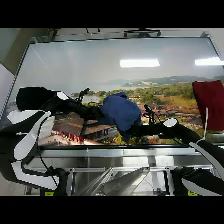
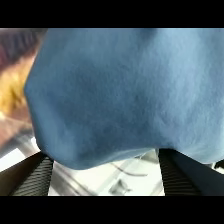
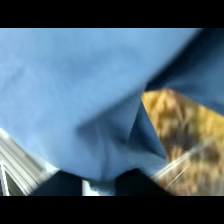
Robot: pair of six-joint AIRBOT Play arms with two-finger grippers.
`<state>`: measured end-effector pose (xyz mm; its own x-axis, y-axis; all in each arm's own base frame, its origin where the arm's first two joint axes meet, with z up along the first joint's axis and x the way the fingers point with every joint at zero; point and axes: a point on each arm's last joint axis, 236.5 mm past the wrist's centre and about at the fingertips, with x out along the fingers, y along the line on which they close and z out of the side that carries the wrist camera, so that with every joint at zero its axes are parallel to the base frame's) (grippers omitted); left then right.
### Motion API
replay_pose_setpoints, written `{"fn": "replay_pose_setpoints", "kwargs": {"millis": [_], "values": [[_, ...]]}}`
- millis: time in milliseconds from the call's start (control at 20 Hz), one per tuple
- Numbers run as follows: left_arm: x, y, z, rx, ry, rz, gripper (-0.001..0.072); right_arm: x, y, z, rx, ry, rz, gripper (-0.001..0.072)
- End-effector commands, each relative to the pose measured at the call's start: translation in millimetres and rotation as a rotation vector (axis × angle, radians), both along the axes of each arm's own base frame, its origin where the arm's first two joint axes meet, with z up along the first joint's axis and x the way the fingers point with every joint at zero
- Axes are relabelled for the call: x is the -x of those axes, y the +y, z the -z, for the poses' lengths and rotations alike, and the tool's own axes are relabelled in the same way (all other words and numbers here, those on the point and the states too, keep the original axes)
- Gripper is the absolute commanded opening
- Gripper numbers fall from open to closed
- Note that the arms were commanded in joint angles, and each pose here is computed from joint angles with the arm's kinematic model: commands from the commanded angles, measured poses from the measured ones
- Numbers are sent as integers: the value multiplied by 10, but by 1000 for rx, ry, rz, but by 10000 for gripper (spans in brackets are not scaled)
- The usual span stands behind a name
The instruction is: Fold the shirts.
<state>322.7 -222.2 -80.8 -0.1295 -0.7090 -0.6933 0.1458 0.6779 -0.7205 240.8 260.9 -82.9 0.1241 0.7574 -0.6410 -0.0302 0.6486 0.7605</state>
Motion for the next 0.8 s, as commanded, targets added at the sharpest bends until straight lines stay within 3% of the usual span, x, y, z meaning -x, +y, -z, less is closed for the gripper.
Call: {"fn": "replay_pose_setpoints", "kwargs": {"millis": [0, 100, 150, 300, 450, 650, 750], "values": [[-62, -42, -18, 21, -19, -23, 524, -48, 37, -24, -11, -15, -7, 58], [-13, -60, -31, 27, -6, -7, 87, 5, 66, -75, -28, -24, -41, 18], [37, -82, -59, 37, 5, 12, 2, 25, 80, -129, -40, -30, -52, 18], [50, -183, -461, 155, 19, 59, 0, -85, 6, -549, -79, -128, -85, 17], [-218, -222, -1323, 283, -132, 47, -1, -348, -209, -1445, -170, -272, -64, 18], [-52, -349, -3317, 521, -521, 140, -1, -275, -362, -3260, -249, -682, -126, 18], [245, -307, -4143, 506, -746, 191, 0, -29, -404, -4109, -234, -914, -169, 18]]}}
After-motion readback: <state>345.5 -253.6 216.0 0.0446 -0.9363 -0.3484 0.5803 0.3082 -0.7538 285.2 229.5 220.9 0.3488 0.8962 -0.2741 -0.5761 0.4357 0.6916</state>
